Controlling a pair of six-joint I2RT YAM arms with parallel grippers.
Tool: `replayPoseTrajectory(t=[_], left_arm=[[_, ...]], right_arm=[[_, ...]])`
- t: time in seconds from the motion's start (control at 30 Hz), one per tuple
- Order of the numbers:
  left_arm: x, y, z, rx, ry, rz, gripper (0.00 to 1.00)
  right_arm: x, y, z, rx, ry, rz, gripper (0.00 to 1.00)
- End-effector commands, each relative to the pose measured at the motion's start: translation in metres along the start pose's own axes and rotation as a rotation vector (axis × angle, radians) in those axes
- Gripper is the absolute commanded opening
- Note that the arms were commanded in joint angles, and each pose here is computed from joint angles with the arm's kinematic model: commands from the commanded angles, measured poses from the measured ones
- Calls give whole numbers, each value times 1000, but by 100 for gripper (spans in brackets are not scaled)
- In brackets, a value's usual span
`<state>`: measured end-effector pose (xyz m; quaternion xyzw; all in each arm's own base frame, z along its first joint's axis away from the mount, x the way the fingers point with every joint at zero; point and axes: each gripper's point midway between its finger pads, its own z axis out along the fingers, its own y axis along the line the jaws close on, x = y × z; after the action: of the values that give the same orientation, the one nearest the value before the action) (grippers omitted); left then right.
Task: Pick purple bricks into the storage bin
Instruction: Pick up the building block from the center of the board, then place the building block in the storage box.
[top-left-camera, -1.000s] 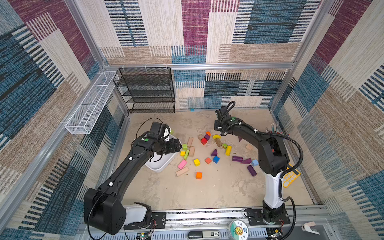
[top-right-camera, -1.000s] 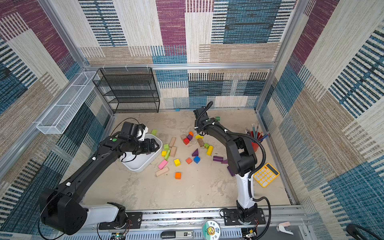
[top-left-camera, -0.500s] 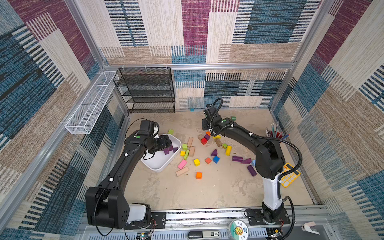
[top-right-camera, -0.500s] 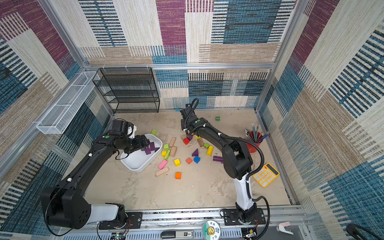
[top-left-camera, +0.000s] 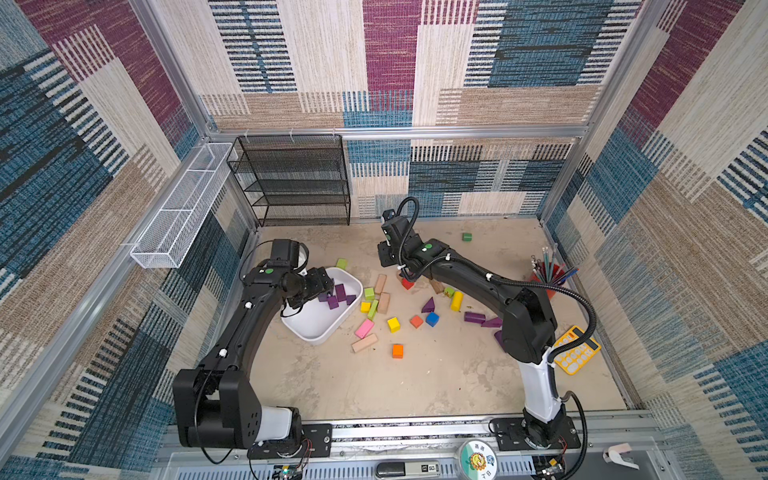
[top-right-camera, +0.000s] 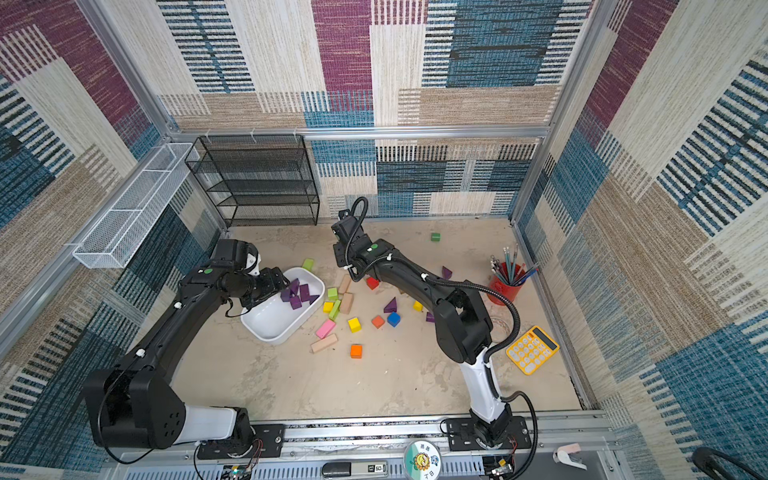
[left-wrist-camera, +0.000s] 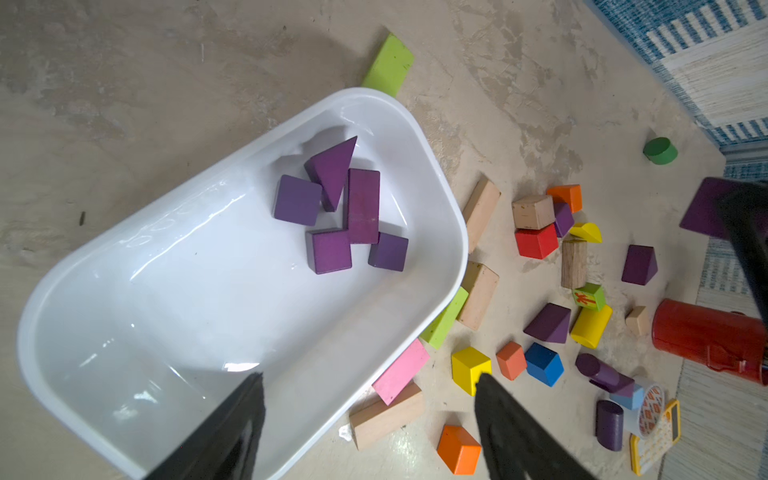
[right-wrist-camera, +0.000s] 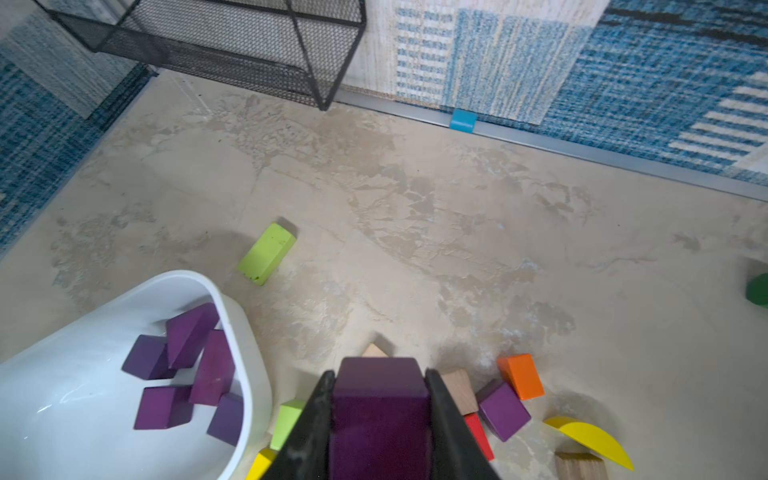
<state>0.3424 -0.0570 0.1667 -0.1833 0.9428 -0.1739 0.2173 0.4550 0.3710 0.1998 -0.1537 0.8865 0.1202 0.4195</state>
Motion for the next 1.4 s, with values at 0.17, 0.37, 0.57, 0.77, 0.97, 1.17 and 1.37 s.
replayPoseTrajectory(t=[0.17,0.37,0.57,0.77,0.97,1.17,1.37], left_arm=[[-5,27,-2,-155,-31,-73,81],[-6,38,-2,-220,-37,-97,81],[-9,48,-7,-271,-66,-133,81],[-10,59,-11,-325,-88,-162,81],[-11,68,-14,-375,-97,-183,81],[-11,72,-13,-402,-88,-197,81],[-12,74,-13,-406,-84,-202,80]], right_arm=[[12,49,9,-97,31,-62,30],[21,74,19,-138,51,-86,30],[31,93,26,-154,78,-116,30],[36,101,31,-147,112,-155,30],[47,110,38,-155,133,-167,30],[54,118,43,-148,136,-188,30],[61,119,48,-133,155,-202,30]])
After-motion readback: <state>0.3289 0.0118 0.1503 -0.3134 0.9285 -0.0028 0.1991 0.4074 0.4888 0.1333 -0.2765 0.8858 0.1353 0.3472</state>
